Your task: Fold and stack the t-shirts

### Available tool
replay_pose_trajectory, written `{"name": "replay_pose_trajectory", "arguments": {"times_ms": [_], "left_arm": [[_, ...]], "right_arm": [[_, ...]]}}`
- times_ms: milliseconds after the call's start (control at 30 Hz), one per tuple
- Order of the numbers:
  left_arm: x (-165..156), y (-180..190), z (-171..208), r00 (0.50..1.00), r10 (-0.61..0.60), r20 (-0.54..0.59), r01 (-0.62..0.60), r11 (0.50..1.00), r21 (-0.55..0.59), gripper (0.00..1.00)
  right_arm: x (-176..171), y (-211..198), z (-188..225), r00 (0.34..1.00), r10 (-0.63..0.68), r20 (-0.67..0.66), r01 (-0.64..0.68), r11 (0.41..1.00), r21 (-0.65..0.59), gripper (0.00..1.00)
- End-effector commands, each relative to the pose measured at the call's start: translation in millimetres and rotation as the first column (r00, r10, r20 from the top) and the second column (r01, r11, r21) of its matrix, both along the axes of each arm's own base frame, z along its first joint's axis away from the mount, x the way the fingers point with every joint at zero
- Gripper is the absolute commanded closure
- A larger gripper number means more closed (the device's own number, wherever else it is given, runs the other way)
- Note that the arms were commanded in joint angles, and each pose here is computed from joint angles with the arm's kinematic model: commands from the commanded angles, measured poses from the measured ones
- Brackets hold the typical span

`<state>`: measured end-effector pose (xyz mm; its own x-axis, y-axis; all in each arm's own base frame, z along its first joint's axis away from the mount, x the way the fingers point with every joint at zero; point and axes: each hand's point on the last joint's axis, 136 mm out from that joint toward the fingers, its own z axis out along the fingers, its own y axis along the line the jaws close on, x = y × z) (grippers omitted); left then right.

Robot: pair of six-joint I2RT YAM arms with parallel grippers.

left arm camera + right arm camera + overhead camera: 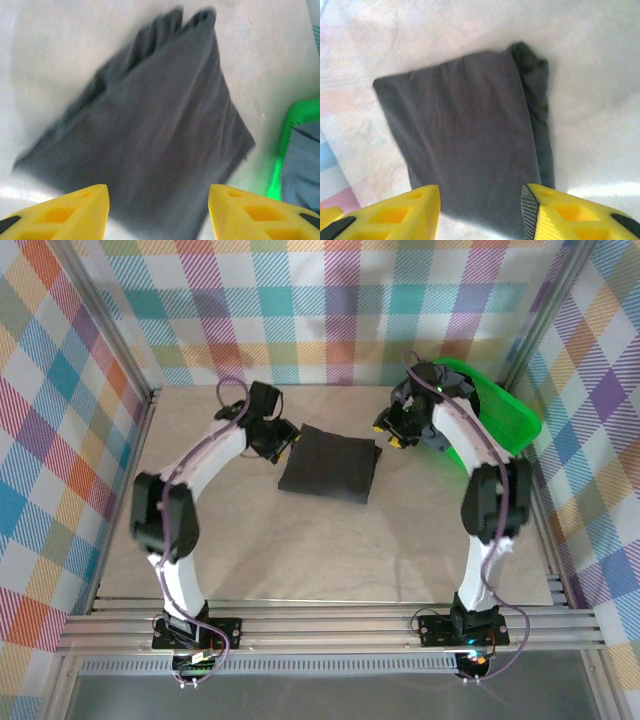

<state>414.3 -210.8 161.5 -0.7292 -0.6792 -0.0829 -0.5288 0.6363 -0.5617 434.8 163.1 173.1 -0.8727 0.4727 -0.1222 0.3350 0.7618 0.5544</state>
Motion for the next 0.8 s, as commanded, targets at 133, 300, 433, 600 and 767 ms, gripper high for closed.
{"name": "replay_pose_trajectory", "arguments": {"times_ms": [133, 300, 433, 600, 767], "left_arm": [[-84, -108, -18, 0.995, 0.091, -0.05, -0.101, 0.962, -0.255, 0.2], [-69, -151, -46, 0.98, 0.189, -0.068, -0.201, 0.914, -0.352, 0.19], [-62, -177, -69, 0.974, 0.211, -0.078, -0.225, 0.91, -0.349, 0.2], [-54, -191, -104, 0.966, 0.239, -0.101, -0.259, 0.916, -0.305, 0.3], [-36, -172, -121, 0.942, 0.329, -0.064, -0.334, 0.906, -0.262, 0.75]], "right_arm": [[-89, -5, 23, 0.988, 0.008, 0.151, -0.028, 0.991, 0.133, 0.48], [-136, -6, 29, 0.985, 0.04, 0.169, -0.072, 0.98, 0.184, 0.46], [-161, -12, 34, 0.983, 0.059, 0.176, -0.089, 0.981, 0.173, 0.46], [-176, -17, 40, 0.981, 0.064, 0.182, -0.097, 0.979, 0.178, 0.46], [-184, -16, 46, 0.979, 0.07, 0.191, -0.108, 0.975, 0.193, 0.46]]}}
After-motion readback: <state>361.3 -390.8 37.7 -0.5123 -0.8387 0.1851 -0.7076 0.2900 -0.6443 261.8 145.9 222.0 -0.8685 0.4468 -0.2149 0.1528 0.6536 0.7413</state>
